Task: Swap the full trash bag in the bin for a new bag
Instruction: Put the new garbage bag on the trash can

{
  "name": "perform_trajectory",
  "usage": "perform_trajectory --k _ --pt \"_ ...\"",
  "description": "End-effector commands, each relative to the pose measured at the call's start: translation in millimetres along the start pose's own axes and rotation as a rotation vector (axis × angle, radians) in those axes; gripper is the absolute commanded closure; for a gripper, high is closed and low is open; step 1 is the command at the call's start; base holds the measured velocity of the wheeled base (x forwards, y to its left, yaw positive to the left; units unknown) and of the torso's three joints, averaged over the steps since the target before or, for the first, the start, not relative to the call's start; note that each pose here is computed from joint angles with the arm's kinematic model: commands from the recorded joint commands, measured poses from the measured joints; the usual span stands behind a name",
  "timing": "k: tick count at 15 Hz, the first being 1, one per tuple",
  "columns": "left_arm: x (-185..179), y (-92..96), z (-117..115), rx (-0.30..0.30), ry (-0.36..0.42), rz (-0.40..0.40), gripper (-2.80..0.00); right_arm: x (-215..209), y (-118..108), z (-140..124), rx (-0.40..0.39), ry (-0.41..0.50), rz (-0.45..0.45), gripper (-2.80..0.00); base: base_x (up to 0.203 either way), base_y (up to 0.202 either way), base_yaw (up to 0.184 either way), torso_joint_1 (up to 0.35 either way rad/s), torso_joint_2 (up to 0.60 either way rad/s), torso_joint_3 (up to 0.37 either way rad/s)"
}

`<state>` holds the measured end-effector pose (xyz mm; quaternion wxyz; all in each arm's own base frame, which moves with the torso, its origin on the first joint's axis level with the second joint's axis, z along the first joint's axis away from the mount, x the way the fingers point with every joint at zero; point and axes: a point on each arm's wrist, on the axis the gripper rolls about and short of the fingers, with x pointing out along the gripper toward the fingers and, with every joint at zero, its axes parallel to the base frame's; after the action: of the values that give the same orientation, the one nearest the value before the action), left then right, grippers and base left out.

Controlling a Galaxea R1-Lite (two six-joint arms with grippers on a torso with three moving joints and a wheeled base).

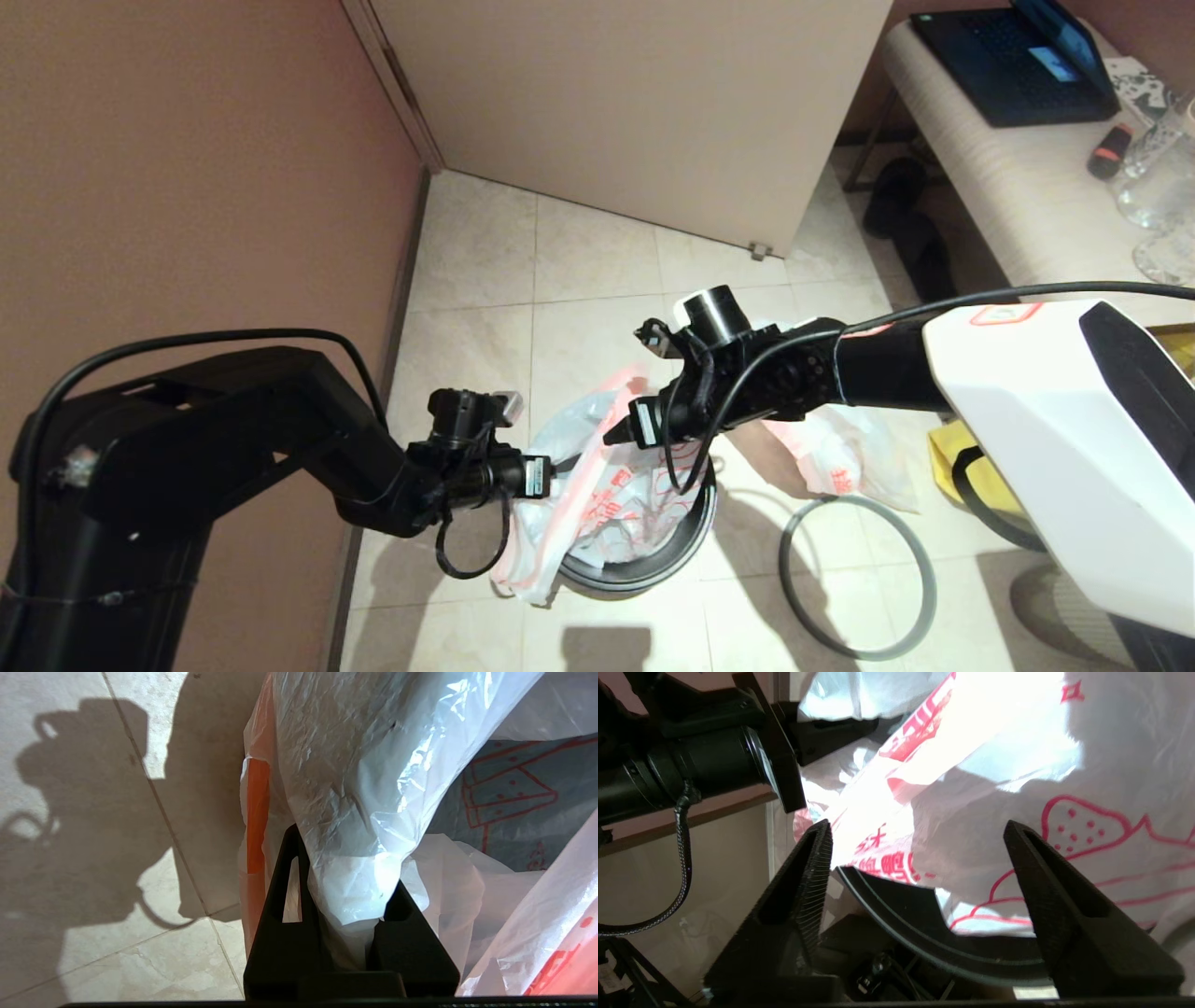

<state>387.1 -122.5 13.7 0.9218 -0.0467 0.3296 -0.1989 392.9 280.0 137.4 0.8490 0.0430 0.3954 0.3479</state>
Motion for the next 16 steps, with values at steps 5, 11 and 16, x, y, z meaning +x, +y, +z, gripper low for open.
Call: perform_trajectory --k 5,11,16 --pt "0.6 4.4 -0.7 -0.006 -0.003 0.003 0.00 28.7 -6.9 -5.9 -0.049 -0.034 0.021 -2.80 0.000 0.000 0.000 0.000 0.00 0.000" --pt "-8.9 2.7 -3.3 -0.015 0.019 -0.080 0.00 45.9 -8.3 -4.6 -0.090 -0.117 0.063 -2.80 0.000 0.000 0.000 0.000 0.00 0.000" --pt "-25.4 9.2 0.3 -0.034 0.023 -0.205 0.00 49.0 -22.6 -6.5 -0.073 -0.106 0.046 -2.80 0.000 0.000 0.000 0.000 0.00 0.000"
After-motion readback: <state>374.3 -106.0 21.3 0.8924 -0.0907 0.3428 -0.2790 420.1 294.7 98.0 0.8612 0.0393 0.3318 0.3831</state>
